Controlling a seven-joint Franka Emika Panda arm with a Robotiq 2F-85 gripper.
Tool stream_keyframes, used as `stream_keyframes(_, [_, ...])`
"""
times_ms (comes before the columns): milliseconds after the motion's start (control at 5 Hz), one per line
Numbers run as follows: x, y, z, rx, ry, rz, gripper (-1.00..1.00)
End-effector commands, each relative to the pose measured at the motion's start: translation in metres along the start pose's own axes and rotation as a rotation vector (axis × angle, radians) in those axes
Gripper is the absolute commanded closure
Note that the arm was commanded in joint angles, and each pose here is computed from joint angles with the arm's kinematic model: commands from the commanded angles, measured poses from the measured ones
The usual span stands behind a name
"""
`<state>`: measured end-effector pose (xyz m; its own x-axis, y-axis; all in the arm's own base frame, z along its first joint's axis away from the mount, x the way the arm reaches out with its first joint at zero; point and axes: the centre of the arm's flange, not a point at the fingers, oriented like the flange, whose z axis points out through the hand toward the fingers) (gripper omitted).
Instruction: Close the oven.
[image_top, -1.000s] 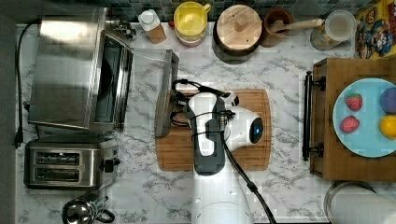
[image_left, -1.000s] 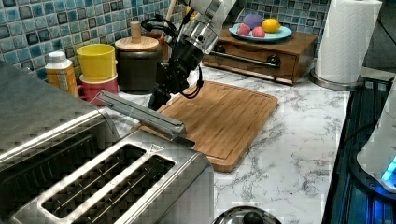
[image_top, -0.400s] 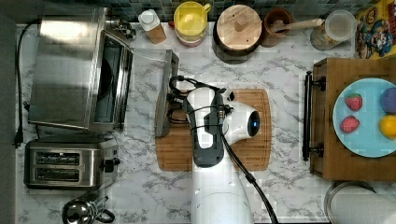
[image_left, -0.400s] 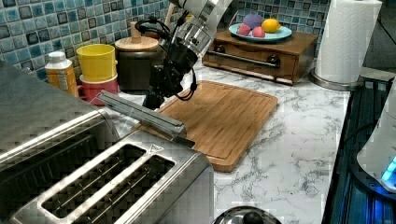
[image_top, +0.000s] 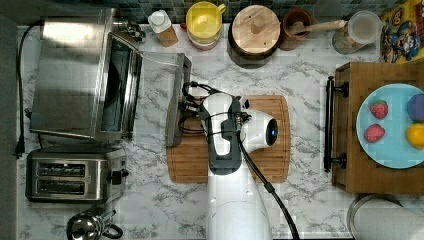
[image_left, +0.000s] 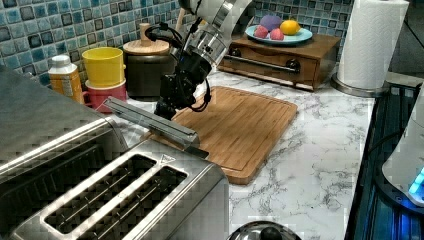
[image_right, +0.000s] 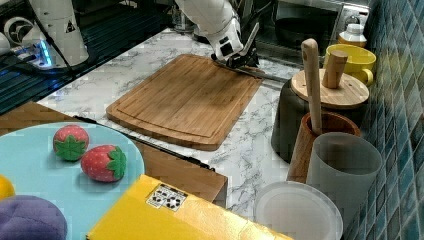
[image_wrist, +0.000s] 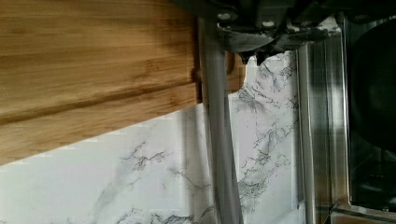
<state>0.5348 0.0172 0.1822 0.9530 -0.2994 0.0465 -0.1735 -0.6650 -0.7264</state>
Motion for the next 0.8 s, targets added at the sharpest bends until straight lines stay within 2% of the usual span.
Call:
stream_keyframes(200, [0.031, -0.157, -0.026, 0.19, 0.022, -0.239, 1.0])
stream_keyframes(400, [0.021, -0.209, -0.022, 0.18, -0.003, -0.32, 1.0])
stream_keyframes(600, [0.009, -0.255, -0.028, 0.192, -0.005, -0.382, 1.0])
stream_keyframes(800, [-0.005, -0.293, -0.03, 0.131, 0.029, -0.418, 1.0])
